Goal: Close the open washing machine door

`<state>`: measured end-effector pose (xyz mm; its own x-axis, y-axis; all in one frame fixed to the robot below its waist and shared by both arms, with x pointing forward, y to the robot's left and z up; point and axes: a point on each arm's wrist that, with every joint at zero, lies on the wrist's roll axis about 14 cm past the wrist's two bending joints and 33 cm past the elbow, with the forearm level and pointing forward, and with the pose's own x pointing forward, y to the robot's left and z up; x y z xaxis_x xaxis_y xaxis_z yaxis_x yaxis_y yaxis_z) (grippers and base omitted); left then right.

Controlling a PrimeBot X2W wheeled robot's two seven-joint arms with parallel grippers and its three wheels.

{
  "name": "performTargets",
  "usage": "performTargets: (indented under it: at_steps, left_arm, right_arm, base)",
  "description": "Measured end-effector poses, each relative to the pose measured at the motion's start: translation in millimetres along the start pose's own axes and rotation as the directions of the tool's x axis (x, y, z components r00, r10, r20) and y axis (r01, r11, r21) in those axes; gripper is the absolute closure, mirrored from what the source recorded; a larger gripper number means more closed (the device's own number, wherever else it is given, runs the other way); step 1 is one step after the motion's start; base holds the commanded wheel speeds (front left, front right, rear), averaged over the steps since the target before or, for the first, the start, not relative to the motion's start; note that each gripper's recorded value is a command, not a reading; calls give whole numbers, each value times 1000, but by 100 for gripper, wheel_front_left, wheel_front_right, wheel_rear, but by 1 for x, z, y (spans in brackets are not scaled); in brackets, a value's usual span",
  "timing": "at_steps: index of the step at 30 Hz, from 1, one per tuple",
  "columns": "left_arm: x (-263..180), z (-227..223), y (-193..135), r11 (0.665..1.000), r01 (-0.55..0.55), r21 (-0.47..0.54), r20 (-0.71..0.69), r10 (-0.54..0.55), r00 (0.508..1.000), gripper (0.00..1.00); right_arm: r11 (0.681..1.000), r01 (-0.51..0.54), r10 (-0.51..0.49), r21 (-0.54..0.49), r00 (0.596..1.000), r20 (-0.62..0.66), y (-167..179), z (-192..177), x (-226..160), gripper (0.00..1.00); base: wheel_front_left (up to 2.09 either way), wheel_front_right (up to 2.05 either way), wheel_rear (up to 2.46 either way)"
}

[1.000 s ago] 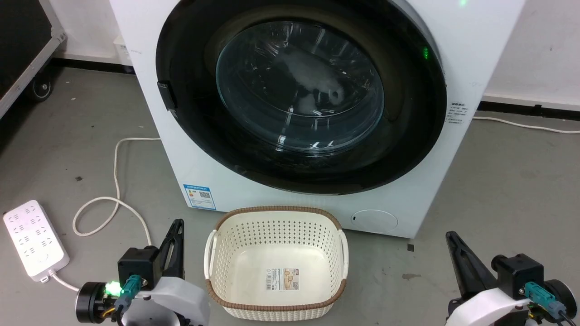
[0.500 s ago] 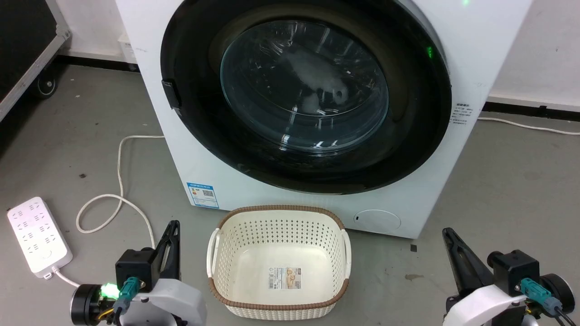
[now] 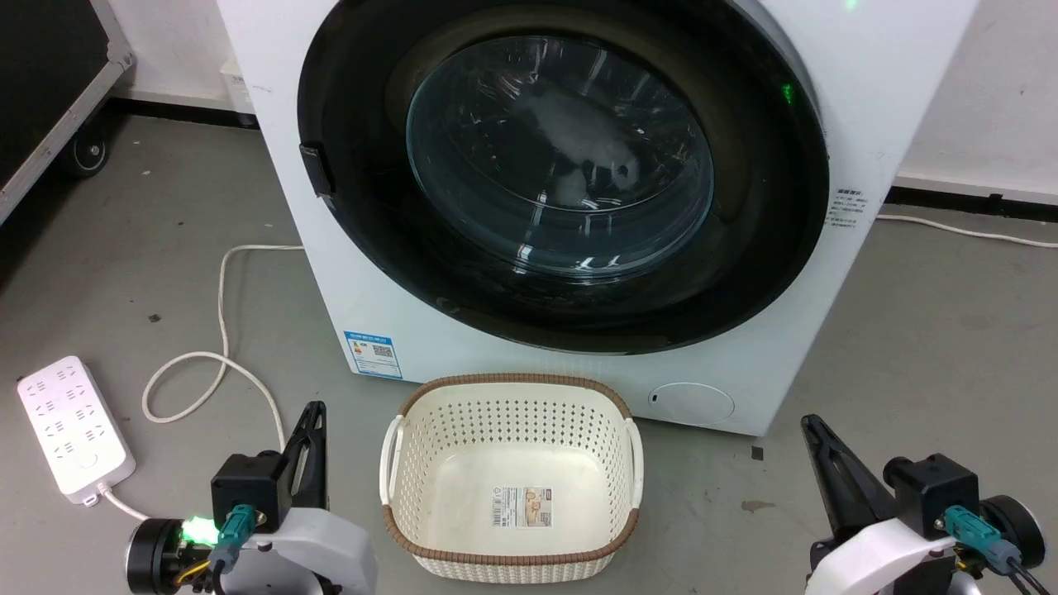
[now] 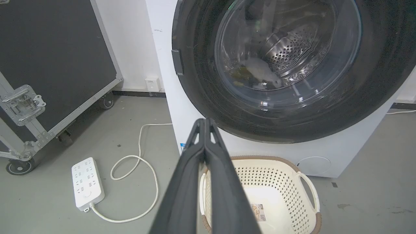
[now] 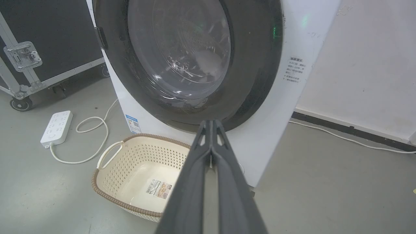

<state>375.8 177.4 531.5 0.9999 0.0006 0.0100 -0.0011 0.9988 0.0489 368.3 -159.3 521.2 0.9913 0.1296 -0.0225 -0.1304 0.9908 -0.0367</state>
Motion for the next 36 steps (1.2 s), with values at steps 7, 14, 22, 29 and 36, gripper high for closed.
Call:
performTargets:
  at_steps: [7,14,22,29,36]
  left_arm:
    - [0,0,0,1000,-1,0,0,1,1000,100]
    - [0,0,0,1000,-1,-1,0,1,1000,100]
    - [0,0,0,1000,-1,-1,0,1,1000,100]
    - [0,0,0,1000,-1,-1,0,1,1000,100]
    - [0,0,0,1000,-1,-1,1,1,1000,100]
  right_arm:
    - [1000,0,0,0,1000,0,0,0,0,100]
    - [1000,0,0,0,1000,0,0,0,0,100]
    - [1000,0,0,0,1000,0,0,0,0,100]
    - [1000,0,0,0,1000,0,0,0,0,100]
    - [1000,0,0,0,1000,0,0,0,0,100]
  base:
    - [0,0,0]
    - [0,0,0]
    - [0,0,0]
    - [0,0,0]
    - [0,0,0]
